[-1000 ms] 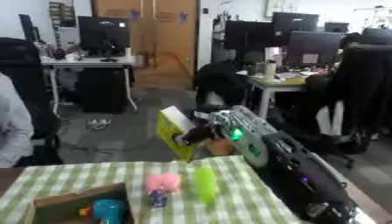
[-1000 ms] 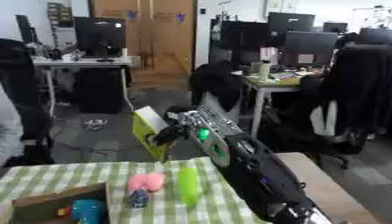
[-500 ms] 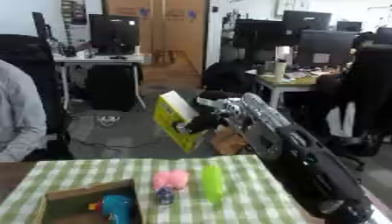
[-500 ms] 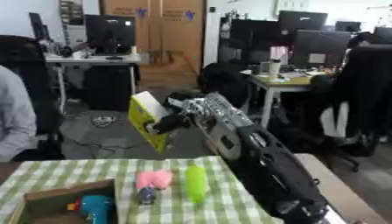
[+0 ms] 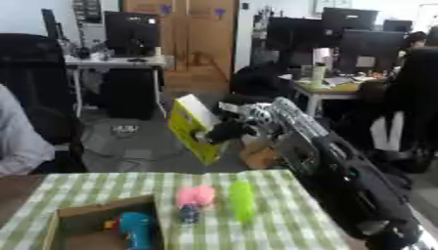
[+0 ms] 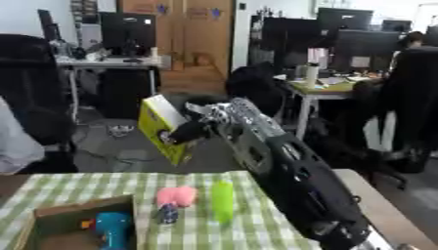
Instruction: Pick up objects on the table and place them in the box.
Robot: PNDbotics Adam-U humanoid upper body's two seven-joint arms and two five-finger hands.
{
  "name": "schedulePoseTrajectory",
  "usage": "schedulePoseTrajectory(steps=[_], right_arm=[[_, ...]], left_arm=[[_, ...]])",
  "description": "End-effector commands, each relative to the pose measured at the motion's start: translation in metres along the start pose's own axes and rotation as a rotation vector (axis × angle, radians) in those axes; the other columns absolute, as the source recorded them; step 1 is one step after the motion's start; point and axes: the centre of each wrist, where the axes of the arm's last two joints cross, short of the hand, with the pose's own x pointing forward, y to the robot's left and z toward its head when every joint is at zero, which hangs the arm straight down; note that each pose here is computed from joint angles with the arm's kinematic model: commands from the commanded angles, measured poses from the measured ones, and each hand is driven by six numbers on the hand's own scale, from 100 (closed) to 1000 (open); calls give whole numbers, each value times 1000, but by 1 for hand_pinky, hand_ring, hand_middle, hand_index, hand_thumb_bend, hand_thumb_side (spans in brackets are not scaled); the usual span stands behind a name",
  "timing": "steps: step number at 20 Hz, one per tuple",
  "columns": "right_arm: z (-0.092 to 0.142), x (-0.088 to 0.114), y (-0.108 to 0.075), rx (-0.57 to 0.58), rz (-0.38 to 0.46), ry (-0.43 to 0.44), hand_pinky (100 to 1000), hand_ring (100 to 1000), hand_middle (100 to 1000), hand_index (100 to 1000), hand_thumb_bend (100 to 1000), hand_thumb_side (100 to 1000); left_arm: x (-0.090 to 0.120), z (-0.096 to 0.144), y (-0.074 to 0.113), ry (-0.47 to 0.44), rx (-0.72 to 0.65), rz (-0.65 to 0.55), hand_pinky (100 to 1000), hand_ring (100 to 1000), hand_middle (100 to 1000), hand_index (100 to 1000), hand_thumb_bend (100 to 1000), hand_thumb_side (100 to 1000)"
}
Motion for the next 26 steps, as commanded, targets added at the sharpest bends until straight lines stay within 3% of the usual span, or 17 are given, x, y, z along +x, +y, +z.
schedulePoseTrajectory(steps=[1,16,26], right_arm=[[7,9,-15,-47,6,-28,123,324,139,327,100,670],[-5,49,3,-85,21,-113,112,326,136,324,100,689],[-23,69,30,-138,51,-121,106,326,134,323,100,700]], left_arm=[[3,-8,1,-32,-2,1,859,901,880,920,265,1000],[4,-9,-4,-32,7,27,859,901,880,920,265,1000],[5,-9,-9,-32,12,51,858,901,880,920,264,1000]])
